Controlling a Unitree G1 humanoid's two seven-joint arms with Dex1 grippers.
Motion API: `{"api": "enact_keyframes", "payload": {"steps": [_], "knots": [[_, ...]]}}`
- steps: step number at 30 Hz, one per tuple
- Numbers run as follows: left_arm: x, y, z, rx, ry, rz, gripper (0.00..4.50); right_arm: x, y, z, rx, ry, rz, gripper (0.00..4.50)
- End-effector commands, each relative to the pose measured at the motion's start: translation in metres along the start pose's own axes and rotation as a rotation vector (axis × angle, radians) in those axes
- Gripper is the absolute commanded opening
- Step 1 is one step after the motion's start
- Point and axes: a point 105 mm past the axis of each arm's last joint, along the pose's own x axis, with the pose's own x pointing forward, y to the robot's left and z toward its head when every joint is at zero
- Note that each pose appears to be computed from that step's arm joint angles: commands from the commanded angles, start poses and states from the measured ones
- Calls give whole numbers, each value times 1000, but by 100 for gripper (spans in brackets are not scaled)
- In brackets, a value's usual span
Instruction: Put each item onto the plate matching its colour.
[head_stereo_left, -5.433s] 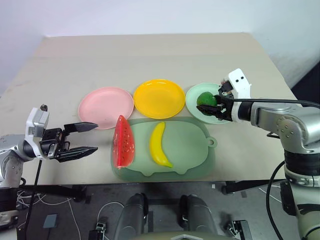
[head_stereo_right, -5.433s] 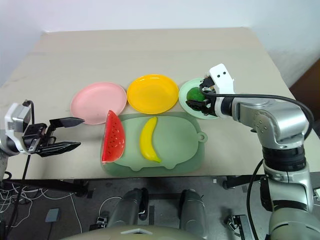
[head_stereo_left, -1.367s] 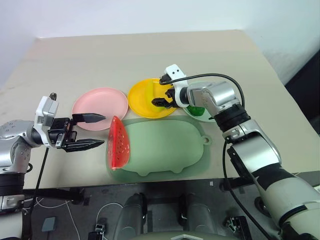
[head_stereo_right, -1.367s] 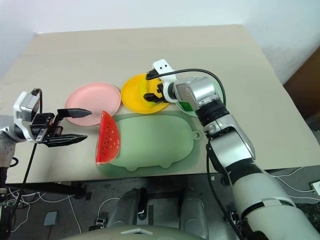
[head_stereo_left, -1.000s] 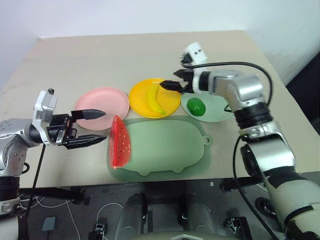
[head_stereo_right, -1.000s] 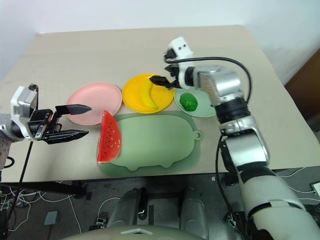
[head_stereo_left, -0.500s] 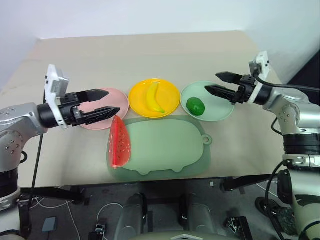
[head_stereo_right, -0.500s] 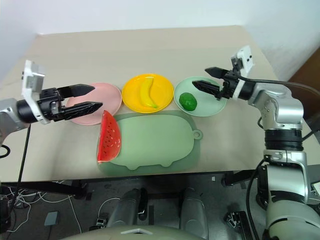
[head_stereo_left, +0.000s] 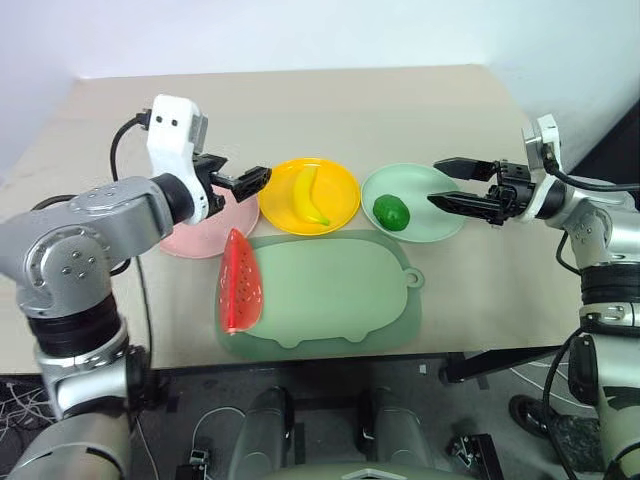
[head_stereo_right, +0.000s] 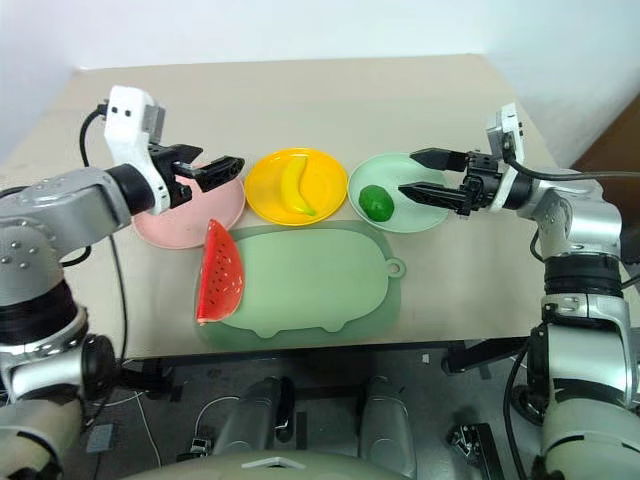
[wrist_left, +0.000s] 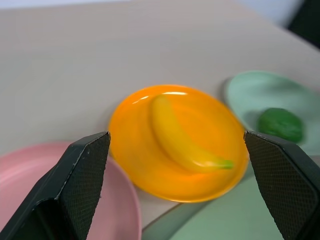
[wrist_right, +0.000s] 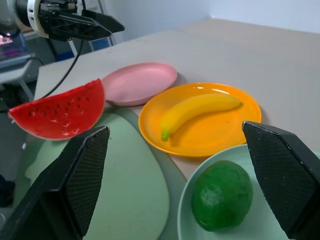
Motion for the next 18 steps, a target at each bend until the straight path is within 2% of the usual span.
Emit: {"api": "enact_keyframes", "payload": {"steps": [1,5,7,11,18], "knots": [[-6,11,8,26,7,157,450,3,-2,10,-49,-14,8,448],[2,12,10,-68,-11,217,450,8,-3,8,-41,-11,12,448],[5,13,12,-58,0,252,450,9,-4,7,-36,-10,10,448],[9,4,21,-86,-3,194,450,12,-5,3,-34,-6,5,448],[0,-1,26,12,75,60,450,16,-6,-1,-29,-9,-6,448]]}}
